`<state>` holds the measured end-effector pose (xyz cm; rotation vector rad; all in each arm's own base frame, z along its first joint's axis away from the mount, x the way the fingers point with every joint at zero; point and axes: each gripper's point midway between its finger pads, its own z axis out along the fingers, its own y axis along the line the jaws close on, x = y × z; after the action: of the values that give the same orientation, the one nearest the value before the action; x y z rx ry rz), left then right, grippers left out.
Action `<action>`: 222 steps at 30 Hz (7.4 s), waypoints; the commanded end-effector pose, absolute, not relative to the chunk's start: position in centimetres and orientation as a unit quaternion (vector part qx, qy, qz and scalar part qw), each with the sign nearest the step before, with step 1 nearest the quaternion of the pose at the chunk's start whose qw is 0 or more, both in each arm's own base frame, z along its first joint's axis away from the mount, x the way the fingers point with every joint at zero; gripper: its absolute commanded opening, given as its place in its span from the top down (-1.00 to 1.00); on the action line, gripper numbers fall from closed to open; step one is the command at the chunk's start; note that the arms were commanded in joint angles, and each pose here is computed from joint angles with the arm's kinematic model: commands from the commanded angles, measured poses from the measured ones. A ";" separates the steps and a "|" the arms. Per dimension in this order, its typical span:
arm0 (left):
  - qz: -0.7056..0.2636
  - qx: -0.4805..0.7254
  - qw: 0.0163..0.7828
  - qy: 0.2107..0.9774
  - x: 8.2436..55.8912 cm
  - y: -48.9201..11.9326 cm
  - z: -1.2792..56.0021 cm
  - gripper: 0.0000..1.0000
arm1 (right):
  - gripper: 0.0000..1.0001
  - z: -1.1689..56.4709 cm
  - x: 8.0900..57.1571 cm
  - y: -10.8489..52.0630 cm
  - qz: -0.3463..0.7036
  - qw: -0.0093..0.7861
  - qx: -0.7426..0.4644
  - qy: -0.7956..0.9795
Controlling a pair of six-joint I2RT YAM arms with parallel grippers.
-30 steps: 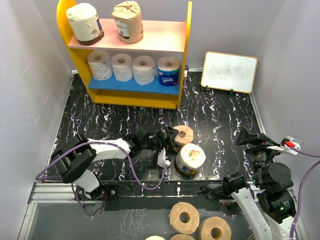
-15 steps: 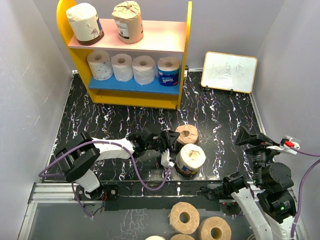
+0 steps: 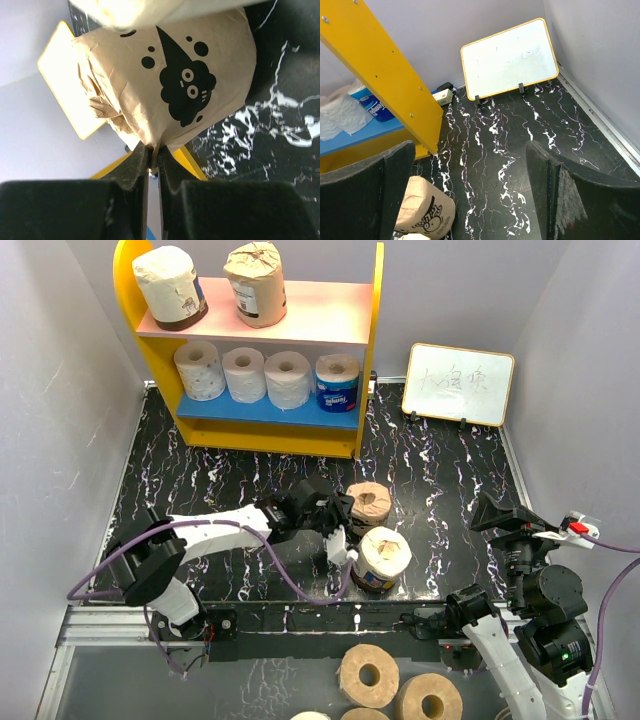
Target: Place and organize the paper towels onto the shelf
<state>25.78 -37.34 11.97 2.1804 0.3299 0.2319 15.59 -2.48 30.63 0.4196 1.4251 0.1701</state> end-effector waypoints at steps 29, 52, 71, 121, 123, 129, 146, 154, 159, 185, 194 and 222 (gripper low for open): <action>0.253 0.763 0.524 0.282 31.9 -28.9 39.4 1.00 | -0.80 32.4 15.2 -2.4 0.093 0.754 0.187 0.622; 0.356 0.654 0.592 0.310 35.4 -27.6 53.8 1.00 | -0.80 32.4 15.1 -2.5 0.094 0.753 0.187 0.624; 0.426 0.572 0.637 0.293 42.3 -25.2 59.8 1.00 | -0.79 32.3 15.1 -2.5 0.093 0.753 0.188 0.624; 0.466 0.563 0.641 0.234 48.3 -26.1 52.9 0.76 | -0.81 32.3 15.2 -2.5 0.094 0.753 0.189 0.624; 0.462 0.573 0.637 0.229 47.7 -26.0 52.2 0.36 | -0.83 32.3 15.2 -2.4 0.094 0.753 0.188 0.624; 0.458 0.555 0.656 0.228 47.6 -26.1 52.7 -0.75 | -0.85 32.3 15.2 -2.4 0.095 0.753 0.188 0.623; 0.446 0.441 0.719 0.301 52.6 -23.8 58.5 -0.97 | -0.85 32.3 15.1 -2.6 0.094 0.752 0.192 0.623; 0.457 0.456 0.693 0.320 54.8 -20.8 56.3 -0.97 | -0.85 32.3 15.2 -2.5 0.094 0.753 0.191 0.623; 0.475 0.461 0.672 0.331 56.7 -18.3 55.2 -0.97 | -0.85 32.3 15.2 -2.6 0.093 0.753 0.192 0.623; 0.495 0.457 0.661 0.331 54.6 -12.6 56.6 -0.97 | -0.85 32.3 15.1 -2.5 0.094 0.752 0.192 0.624; 0.366 0.469 0.734 0.327 46.4 -18.5 59.6 -0.97 | -0.86 32.3 15.1 -2.6 0.094 0.752 0.192 0.623; -0.022 0.784 0.594 0.180 14.6 -31.9 24.1 -0.74 | -0.88 32.1 14.7 -3.7 0.084 0.747 0.228 0.619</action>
<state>17.23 -28.34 21.64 1.9458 0.6114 0.0300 15.50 -3.11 30.61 0.4633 1.4141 0.1583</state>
